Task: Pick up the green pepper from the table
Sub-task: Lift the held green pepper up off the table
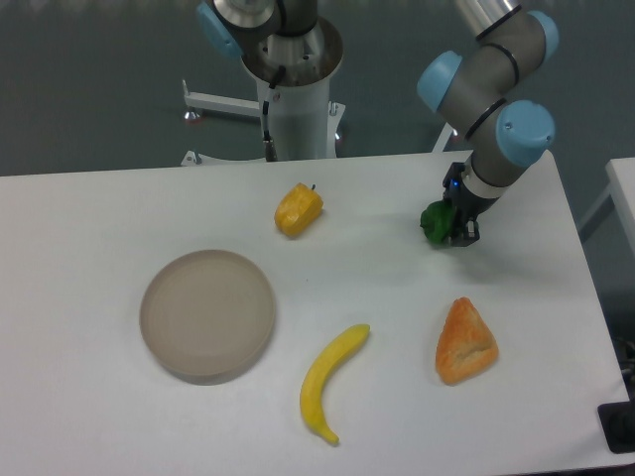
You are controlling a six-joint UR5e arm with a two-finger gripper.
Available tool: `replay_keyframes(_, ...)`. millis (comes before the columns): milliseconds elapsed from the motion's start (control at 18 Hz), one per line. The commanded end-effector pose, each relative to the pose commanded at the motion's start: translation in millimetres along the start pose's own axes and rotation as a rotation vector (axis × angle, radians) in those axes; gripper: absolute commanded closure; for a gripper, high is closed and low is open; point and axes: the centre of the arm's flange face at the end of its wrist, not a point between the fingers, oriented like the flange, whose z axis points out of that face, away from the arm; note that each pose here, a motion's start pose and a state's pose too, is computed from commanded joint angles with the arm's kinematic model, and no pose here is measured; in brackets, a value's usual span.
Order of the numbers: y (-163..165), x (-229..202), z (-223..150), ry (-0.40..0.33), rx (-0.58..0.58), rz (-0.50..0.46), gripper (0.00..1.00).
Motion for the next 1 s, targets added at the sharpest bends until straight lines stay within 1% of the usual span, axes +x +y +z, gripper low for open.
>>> replay_keyframes(56,-4,0,-5,-0.001,-0.001,-0.033,0.75)
replay_keyframes(222,-23,-4,-36,-0.005,-0.007,-0.112,0.75)
replay_keyframes(278,-40,-12,-46,-0.010,-0.010,-0.143,0.75)
replay_keyframes(333,-49,-17,-53,-0.019,-0.015,-0.185,0.75)
replay_keyframes(444,-65,-28,-66,-0.045,-0.025,-0.255,0.75)
replay_keyframes(556,-79,-38,-71,-0.059,-0.031,-0.316,0.75)
replay_keyframes(611,-80,-39,-75,-0.067,-0.031,-0.360,0.75)
replay_keyframes(778,-107,-46,-82,-0.088,-0.031,-0.403,0.75)
replay_keyframes(889,-111,-51,-83,-0.094,-0.034,-0.438,0.75)
replay_keyframes(1000,-112,-53,-82,-0.096,-0.032,-0.441,0.77)
